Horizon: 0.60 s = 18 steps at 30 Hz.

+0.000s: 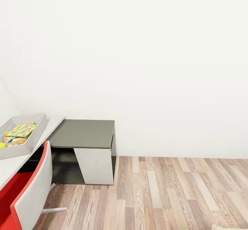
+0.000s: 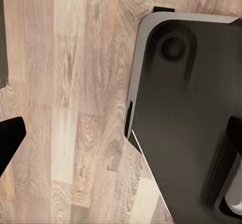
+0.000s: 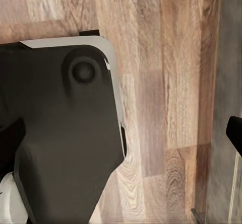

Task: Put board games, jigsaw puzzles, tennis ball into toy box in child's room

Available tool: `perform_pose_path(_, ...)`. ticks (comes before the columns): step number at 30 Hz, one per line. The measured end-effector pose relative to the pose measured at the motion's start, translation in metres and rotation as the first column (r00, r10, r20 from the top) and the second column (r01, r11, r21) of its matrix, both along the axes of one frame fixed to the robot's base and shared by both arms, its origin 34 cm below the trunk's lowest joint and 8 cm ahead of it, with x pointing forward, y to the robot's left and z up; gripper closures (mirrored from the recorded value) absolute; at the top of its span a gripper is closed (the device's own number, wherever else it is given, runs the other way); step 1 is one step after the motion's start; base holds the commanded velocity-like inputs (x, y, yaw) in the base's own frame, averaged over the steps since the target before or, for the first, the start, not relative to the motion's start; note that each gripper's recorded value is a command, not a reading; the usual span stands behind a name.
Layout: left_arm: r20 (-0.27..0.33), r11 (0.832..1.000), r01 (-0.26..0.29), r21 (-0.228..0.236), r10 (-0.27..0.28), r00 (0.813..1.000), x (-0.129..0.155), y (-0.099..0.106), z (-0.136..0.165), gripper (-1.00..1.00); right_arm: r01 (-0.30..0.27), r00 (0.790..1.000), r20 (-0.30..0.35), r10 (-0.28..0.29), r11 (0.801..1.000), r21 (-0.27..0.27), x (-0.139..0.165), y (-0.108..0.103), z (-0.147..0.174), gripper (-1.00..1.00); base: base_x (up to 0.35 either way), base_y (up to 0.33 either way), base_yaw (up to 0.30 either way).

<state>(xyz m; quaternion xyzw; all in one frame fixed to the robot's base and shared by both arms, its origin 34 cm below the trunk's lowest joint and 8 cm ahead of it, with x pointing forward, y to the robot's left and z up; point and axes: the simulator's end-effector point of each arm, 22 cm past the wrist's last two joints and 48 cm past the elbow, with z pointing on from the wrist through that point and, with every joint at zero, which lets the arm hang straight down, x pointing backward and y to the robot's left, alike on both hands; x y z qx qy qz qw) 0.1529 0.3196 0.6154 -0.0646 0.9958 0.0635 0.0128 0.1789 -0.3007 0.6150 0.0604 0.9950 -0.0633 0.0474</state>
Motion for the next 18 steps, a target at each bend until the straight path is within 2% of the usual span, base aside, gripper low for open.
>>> perform_pose_path(5, 0.011, 1.0, -0.001, 0.0, 0.001, 1.0, 0.003, 0.0, 0.0, -1.0, 0.001, 1.0, -0.002, -0.001, 1.0, 0.001, -0.001, 0.001, 0.0, -1.0, 0.0, 0.0, 0.0)
perform_pose_path(10, 0.046, 1.0, -0.006, -0.004, 0.006, 0.999, 0.02, -0.002, 0.0, -1.0, 0.001, 1.0, -0.003, -0.001, 1.0, 0.017, -0.001, 0.012, -0.001, -1.0, 0.0, 0.0, 0.0)
perform_pose_path(18, 0.048, 1.0, -0.005, -0.006, 0.006, 0.999, 0.021, -0.003, 0.0, -1.0, 0.004, 1.0, -0.002, -0.004, 1.0, 0.02, -0.001, 0.014, -0.001, -1.0, 0.0, 0.0, 0.0)
